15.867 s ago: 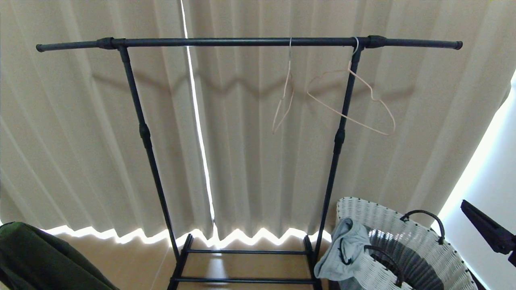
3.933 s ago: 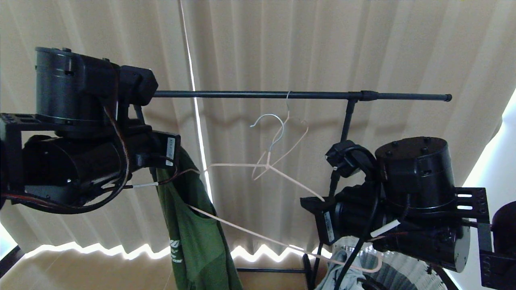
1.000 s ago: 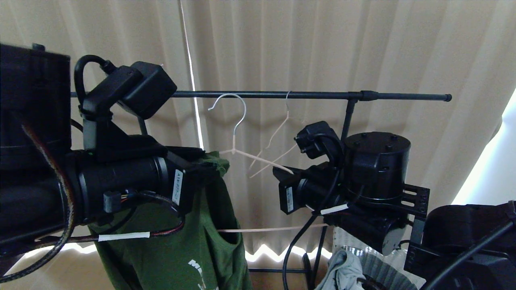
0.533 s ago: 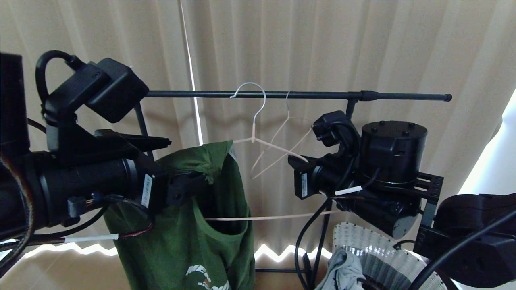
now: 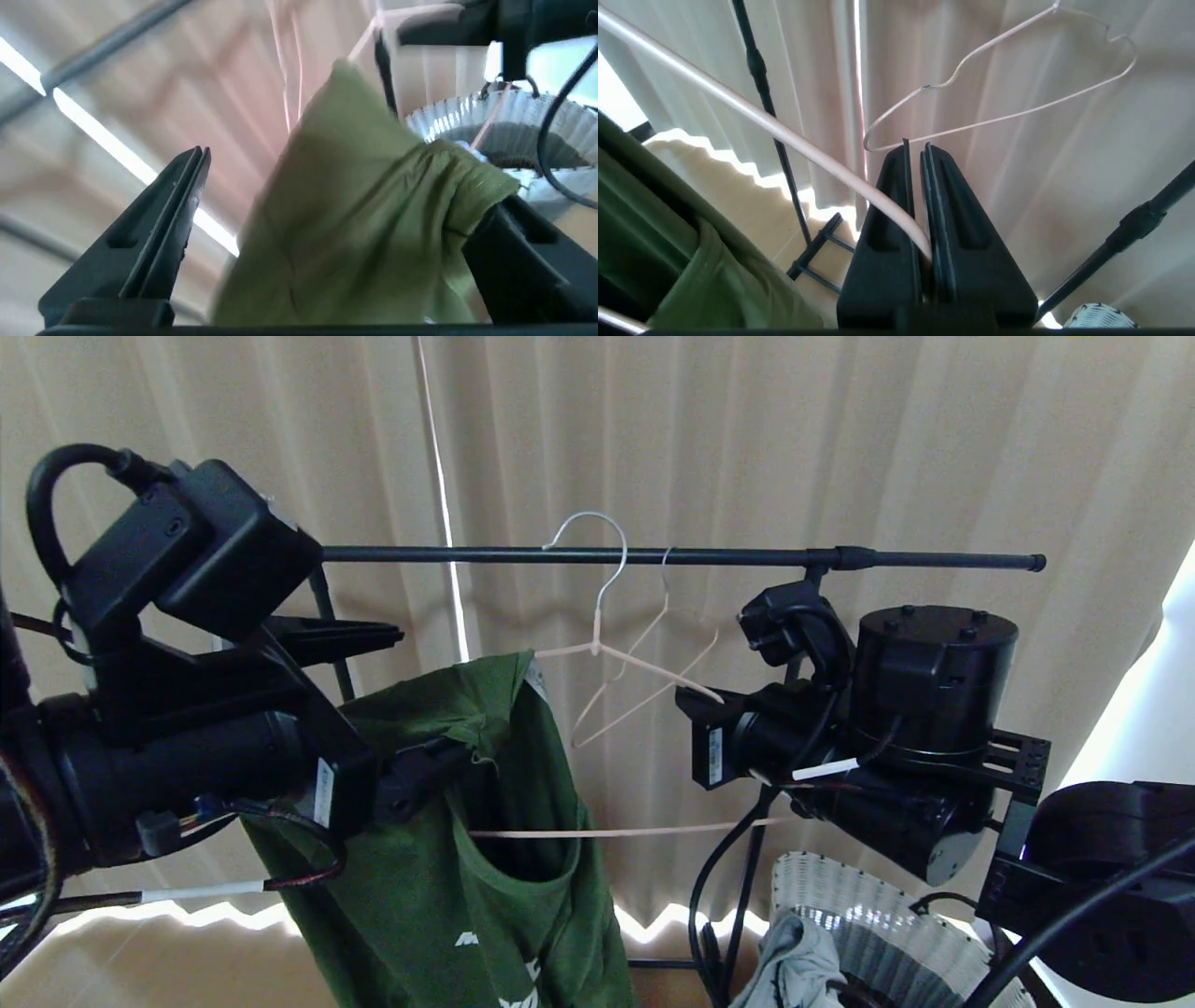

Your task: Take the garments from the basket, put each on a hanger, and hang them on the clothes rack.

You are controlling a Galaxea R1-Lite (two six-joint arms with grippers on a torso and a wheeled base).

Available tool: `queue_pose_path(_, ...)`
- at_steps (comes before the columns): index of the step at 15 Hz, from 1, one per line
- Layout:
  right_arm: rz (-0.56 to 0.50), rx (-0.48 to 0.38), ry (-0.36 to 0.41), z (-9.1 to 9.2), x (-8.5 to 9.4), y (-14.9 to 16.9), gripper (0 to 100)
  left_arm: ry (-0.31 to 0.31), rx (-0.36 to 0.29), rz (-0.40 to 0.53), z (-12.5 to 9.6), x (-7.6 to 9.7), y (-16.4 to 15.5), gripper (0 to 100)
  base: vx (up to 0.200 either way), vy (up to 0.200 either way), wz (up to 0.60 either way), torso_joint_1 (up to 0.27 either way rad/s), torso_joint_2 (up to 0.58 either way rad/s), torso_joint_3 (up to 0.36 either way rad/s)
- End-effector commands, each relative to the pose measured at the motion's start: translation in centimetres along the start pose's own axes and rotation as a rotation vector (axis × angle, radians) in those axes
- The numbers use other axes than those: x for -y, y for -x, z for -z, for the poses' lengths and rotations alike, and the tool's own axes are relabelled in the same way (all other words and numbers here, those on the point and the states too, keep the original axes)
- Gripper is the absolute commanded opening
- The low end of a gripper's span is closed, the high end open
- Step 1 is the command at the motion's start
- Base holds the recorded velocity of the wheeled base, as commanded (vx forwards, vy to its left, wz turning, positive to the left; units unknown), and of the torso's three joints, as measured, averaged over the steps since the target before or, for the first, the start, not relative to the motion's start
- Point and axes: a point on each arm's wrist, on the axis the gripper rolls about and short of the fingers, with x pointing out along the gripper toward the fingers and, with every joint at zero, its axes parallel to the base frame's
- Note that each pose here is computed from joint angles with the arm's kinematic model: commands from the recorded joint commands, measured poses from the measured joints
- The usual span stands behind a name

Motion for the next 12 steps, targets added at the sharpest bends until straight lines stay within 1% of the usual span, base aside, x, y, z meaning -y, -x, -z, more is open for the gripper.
queue_pose_path(1,-0.020,-0.017,0.009,0.5,-0.7,-0.1,0,-0.073,0.029,0.011,0.2,0.1,-1.1,100,0.000,0.000,0.00,0.000,0.00,0.000)
queue_pose_path(2,-0.028,-0.029,0.016,0.9,-1.1,-0.4,0,-0.114,0.031,0.009,0.2,0.1,-1.4,100,0.000,0.000,0.00,0.000,0.00,0.000)
queue_pose_path(3,-0.029,-0.031,0.017,1.0,-1.2,-0.5,0,-0.133,0.028,0.010,0.2,0.2,-1.5,100,0.000,0.000,0.00,0.000,0.00,0.000)
queue_pose_path(4,-0.051,-0.038,0.023,1.3,-2.0,-0.6,0,-0.190,0.018,0.015,0.3,0.2,-2.2,100,0.000,0.000,0.00,0.000,0.00,0.000)
queue_pose_path(6,-0.070,-0.054,0.033,1.9,-2.8,-0.8,0,-0.227,0.020,0.015,-0.2,0.1,-3.4,100,0.000,0.000,0.00,0.000,0.00,0.000)
queue_pose_path(7,-0.079,-0.058,0.036,2.0,-3.1,-0.9,0,-0.229,0.019,0.016,-0.4,0.0,-4.0,100,0.000,0.000,0.00,0.000,0.00,0.000)
queue_pose_path(9,-0.079,-0.059,0.036,2.1,-3.1,-0.9,0,-0.229,0.019,0.016,-0.4,0.0,-4.1,100,0.000,0.000,0.00,0.000,0.00,0.000)
queue_pose_path(10,-0.087,-0.063,0.039,2.3,-3.6,-1.2,0,-0.229,0.012,0.019,-0.5,0.0,-5.0,100,0.000,0.000,0.00,0.000,0.00,0.000)
queue_pose_path(12,-0.080,-0.069,0.041,2.5,-3.4,-1.5,0,-0.231,0.006,0.024,-0.3,0.2,-4.9,100,0.000,0.000,0.00,0.000,0.00,0.000)
